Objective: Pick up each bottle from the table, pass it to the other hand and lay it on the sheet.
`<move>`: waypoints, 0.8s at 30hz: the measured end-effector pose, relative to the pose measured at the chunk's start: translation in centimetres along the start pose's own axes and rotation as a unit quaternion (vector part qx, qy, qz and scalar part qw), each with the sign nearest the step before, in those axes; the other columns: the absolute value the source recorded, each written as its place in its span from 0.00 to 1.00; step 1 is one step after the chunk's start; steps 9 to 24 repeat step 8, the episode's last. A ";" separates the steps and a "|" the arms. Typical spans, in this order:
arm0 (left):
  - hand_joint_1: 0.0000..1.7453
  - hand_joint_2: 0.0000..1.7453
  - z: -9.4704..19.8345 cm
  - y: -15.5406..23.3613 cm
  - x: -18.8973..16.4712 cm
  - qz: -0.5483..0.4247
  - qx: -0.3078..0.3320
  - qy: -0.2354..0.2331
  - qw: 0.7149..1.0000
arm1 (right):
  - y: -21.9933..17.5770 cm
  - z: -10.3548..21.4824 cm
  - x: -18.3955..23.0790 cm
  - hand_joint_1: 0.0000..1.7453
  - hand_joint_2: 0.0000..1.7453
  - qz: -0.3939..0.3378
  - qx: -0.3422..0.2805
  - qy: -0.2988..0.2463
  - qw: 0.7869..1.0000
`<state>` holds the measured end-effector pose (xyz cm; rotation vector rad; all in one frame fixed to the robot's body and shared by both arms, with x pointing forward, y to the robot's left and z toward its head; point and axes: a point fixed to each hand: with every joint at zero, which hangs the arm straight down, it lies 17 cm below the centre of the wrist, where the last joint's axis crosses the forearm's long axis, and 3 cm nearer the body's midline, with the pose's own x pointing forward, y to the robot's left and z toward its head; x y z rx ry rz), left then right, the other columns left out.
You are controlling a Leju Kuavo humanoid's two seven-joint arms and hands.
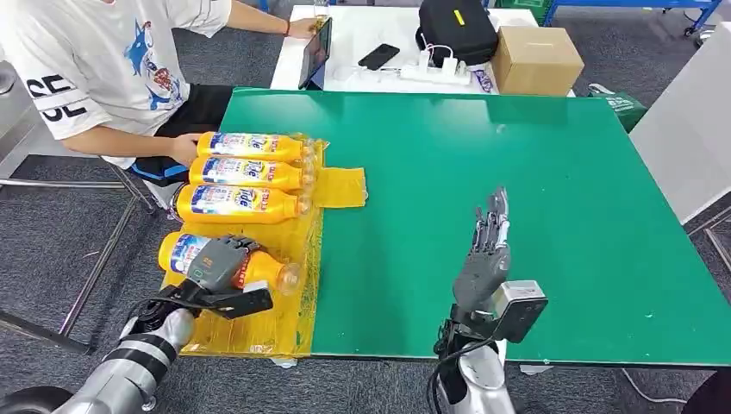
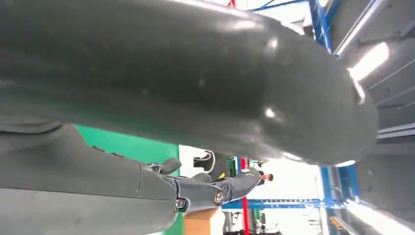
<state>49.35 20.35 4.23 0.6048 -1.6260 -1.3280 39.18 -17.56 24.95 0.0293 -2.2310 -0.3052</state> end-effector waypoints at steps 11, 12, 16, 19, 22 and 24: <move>0.74 1.00 0.2 -0.4 0.0 0.010 -0.014 -0.006 1.000 | 0.2 0.3 -1.0 0.00 0.00 -0.001 0.004 0.013 1.000; 0.74 1.00 0.2 -0.4 0.0 0.010 -0.014 -0.006 1.000 | 0.2 0.3 -1.0 0.00 0.00 -0.001 0.004 0.013 1.000; 0.74 1.00 0.2 -0.4 0.0 0.010 -0.014 -0.006 1.000 | 0.2 0.3 -1.0 0.00 0.00 -0.001 0.004 0.013 1.000; 0.74 1.00 0.2 -0.4 0.0 0.010 -0.014 -0.006 1.000 | 0.2 0.3 -1.0 0.00 0.00 -0.001 0.004 0.013 1.000; 0.74 1.00 0.2 -0.4 0.0 0.010 -0.014 -0.006 1.000 | 0.2 0.3 -1.0 0.00 0.00 -0.001 0.004 0.013 1.000; 0.74 1.00 0.2 -0.4 0.0 0.010 -0.014 -0.006 1.000 | 0.2 0.3 -1.0 0.00 0.00 -0.001 0.004 0.013 1.000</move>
